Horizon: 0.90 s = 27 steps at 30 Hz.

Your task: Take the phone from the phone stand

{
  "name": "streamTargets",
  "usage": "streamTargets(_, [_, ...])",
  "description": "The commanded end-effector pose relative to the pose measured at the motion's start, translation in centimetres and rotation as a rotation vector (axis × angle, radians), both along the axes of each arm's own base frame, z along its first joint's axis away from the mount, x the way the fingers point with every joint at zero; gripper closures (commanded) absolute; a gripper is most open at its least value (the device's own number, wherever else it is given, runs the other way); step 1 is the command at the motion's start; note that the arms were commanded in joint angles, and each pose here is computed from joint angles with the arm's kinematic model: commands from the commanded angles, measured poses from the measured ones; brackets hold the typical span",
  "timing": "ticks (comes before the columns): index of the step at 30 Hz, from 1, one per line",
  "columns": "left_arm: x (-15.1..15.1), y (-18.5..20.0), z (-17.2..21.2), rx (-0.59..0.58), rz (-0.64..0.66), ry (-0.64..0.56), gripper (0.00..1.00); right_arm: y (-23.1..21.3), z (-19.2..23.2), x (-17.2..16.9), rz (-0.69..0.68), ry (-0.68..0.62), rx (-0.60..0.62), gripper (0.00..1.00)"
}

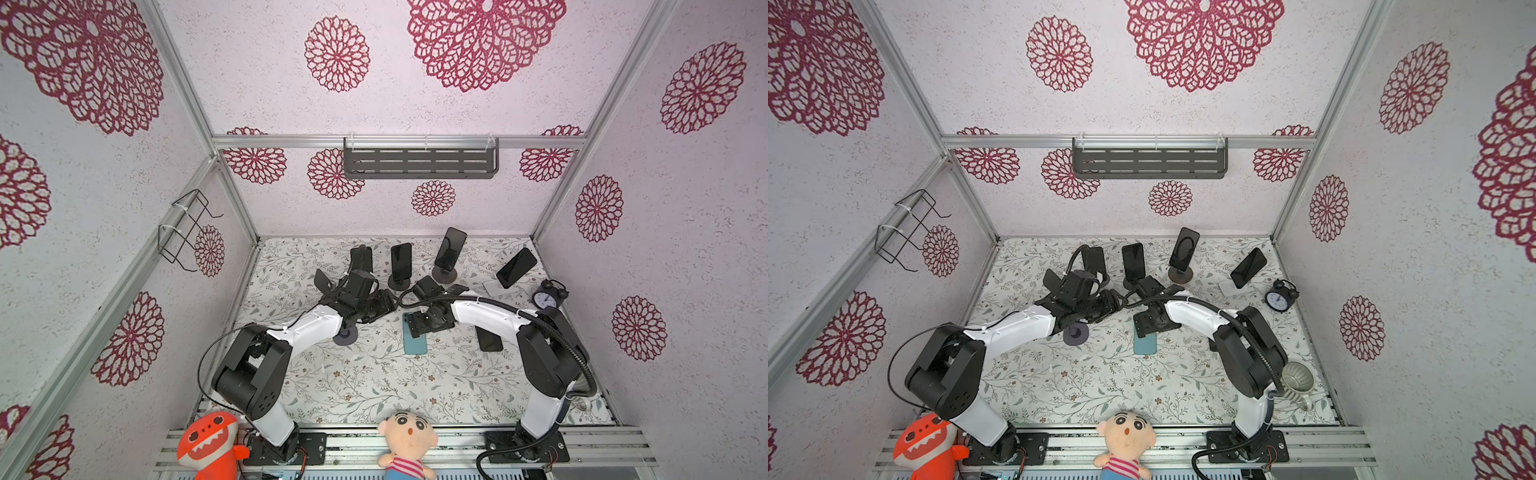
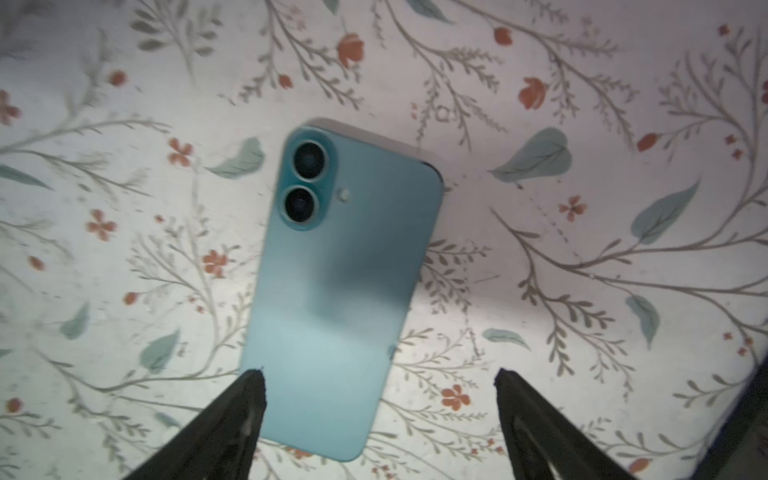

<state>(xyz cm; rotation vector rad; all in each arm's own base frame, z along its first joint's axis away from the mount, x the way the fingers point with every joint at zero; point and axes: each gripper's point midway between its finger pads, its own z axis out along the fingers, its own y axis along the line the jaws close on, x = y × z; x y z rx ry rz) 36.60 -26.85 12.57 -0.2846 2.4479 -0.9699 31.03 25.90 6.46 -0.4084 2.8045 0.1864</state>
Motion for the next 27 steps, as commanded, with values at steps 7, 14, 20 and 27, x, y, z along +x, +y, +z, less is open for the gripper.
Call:
streamTargets(7, [0.4,4.5,2.1,0.073,0.075,-0.084,0.38,1.0,-2.3,-1.3,-0.138,0.113,-0.067,0.14])
streamTargets(14, [0.2,5.0,2.0,0.072,0.071,-0.103,0.38,0.7,-4.8,-2.2,-0.154,0.174,-0.134,0.13])
streamTargets(20, [0.0,5.1,1.8,0.075,0.064,-0.101,0.38,0.1,-5.4,-2.7,-0.147,0.188,-0.170,0.28])
streamTargets(27, [-0.3,2.0,1.2,-0.073,-0.014,-0.054,0.38,1.1,-2.9,-1.2,-0.055,0.112,-0.091,0.30])
